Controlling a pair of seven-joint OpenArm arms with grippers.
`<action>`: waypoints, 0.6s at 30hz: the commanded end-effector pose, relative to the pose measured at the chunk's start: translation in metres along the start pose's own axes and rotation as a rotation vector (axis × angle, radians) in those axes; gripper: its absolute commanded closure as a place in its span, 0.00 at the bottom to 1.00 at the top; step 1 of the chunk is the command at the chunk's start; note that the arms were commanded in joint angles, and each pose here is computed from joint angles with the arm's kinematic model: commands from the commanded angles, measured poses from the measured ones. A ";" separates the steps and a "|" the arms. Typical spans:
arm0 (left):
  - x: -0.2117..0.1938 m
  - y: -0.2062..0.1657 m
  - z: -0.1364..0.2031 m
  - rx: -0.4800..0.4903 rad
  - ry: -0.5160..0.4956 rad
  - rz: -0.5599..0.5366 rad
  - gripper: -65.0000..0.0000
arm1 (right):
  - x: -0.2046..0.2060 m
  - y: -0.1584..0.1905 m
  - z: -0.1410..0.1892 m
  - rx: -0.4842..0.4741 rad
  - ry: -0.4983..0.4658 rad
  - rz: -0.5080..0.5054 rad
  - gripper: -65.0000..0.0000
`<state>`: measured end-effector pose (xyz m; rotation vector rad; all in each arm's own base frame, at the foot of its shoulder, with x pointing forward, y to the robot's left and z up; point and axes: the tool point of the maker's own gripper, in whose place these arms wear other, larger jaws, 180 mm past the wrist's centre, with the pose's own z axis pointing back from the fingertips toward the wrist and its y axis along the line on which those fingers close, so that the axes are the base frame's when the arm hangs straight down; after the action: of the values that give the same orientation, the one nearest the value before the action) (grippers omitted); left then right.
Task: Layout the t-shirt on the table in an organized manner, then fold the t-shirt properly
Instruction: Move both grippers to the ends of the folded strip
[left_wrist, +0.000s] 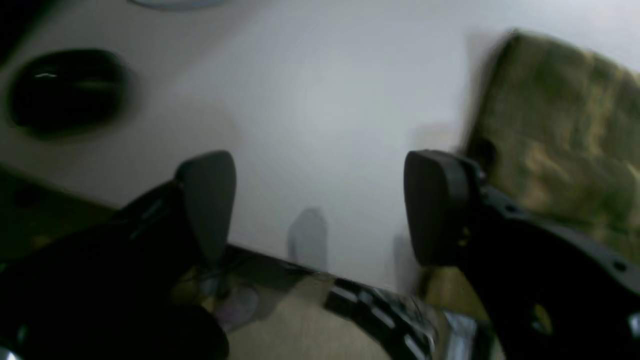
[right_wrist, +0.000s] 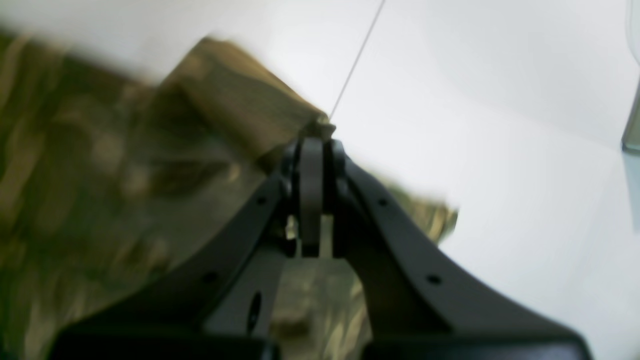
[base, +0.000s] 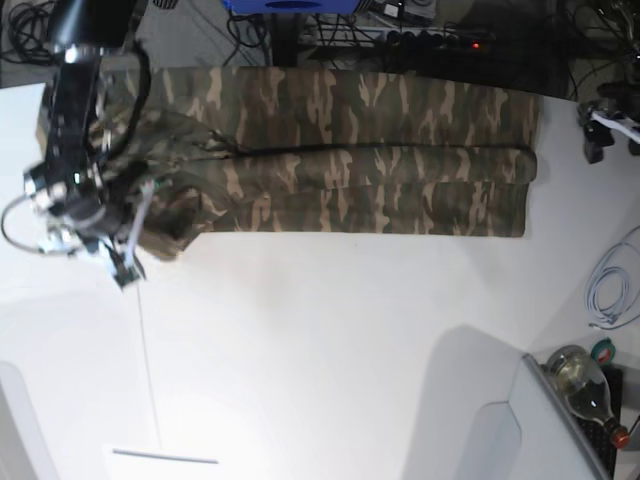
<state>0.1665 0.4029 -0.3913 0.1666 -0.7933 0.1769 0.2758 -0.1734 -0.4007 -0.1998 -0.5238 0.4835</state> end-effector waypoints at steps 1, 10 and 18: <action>0.017 0.004 0.001 0.000 -0.046 -0.025 0.23 | 0.017 -0.002 0.017 -0.018 -0.077 0.006 1.00; 0.039 -0.011 -0.016 -0.036 -0.094 -0.007 0.23 | -0.059 0.071 0.041 0.135 0.061 0.027 0.99; 0.055 -0.013 -0.021 -0.039 -0.130 -0.001 0.23 | -0.095 0.112 0.015 0.268 0.137 -0.001 0.99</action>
<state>0.2162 0.3931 -0.3810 0.1233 -0.8839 0.1647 0.1418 -0.1215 -0.4698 0.0346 -0.2853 0.5280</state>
